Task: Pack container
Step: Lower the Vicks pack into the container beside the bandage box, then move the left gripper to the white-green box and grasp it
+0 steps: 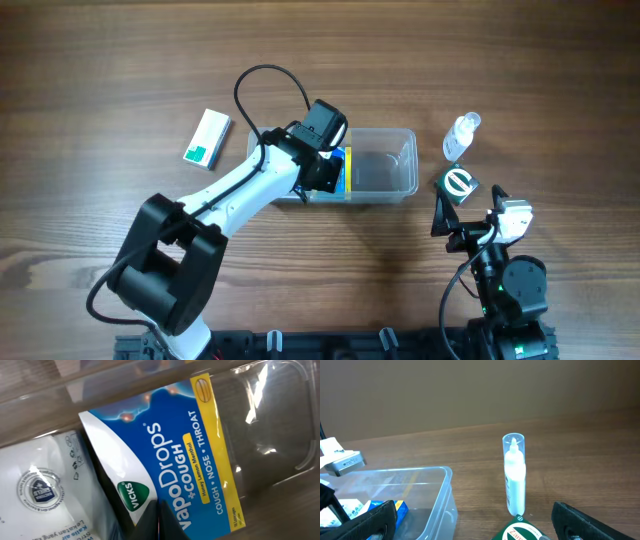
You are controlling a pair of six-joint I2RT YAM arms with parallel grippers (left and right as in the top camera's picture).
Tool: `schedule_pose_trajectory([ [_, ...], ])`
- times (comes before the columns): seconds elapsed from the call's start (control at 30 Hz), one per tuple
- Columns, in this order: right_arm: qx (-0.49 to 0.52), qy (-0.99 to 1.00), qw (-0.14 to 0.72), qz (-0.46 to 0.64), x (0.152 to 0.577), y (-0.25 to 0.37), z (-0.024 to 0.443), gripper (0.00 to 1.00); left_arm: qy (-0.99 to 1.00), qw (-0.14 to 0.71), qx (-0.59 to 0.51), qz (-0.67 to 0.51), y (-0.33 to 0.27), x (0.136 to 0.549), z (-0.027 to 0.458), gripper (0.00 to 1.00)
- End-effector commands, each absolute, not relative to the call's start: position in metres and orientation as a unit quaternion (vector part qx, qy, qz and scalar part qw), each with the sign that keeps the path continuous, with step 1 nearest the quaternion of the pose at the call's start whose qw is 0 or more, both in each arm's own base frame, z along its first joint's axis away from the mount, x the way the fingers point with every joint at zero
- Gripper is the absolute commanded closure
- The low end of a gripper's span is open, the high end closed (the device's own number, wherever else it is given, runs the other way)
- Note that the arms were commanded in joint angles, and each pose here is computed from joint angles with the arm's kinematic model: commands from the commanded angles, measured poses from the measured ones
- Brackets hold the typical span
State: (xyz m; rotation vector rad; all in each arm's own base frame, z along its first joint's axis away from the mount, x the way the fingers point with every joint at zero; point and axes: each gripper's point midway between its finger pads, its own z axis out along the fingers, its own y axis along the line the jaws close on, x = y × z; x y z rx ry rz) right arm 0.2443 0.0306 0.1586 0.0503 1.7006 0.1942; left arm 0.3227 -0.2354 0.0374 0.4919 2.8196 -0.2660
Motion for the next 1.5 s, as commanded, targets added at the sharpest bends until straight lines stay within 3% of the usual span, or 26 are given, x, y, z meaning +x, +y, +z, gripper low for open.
schedule_pose_trajectory([
  [0.0,0.016,0.749,0.656,0.086,0.244,0.032,0.158,0.0,0.973,0.135,0.175,-0.067,-0.229,0.326,0.029,0.96],
  [0.37,0.016,0.749,0.657,0.086,0.244,0.032,0.158,0.0,0.975,0.12,0.175,-0.06,-0.228,0.325,0.015,0.96],
  [0.7,0.015,0.749,0.657,0.086,0.244,0.032,0.158,0.0,0.964,0.191,0.164,-0.09,-0.241,0.356,0.114,0.94],
  [0.8,0.016,0.749,0.657,0.086,0.244,0.032,0.158,0.0,0.964,0.219,0.133,-0.074,-0.219,0.369,0.137,0.91],
  [1.0,0.016,0.749,0.656,0.086,0.244,0.032,0.158,0.0,0.969,0.244,-0.001,-0.029,-0.107,0.392,0.171,0.86],
  [1.03,0.016,0.749,0.656,0.086,0.244,0.032,0.158,0.0,0.966,0.254,-0.052,-0.015,-0.059,0.4,0.178,0.79],
  [1.1,0.016,0.749,0.657,0.086,0.244,0.032,0.158,0.0,0.963,0.261,-0.069,-0.002,-0.03,0.408,0.178,0.58],
  [1.23,0.016,0.749,0.657,0.086,0.244,0.032,0.158,0.0,0.957,0.275,-0.095,0.013,0.007,0.42,0.177,0.47],
  [1.37,0.016,0.749,0.656,0.086,0.244,0.032,0.158,0.0,0.959,0.274,-0.067,0.033,0.026,0.43,0.166,0.08],
  [1.47,0.016,0.749,0.657,0.086,0.244,0.032,0.158,0.0,0.967,0.254,0.004,0.025,0.018,0.432,0.151,0.01],
])
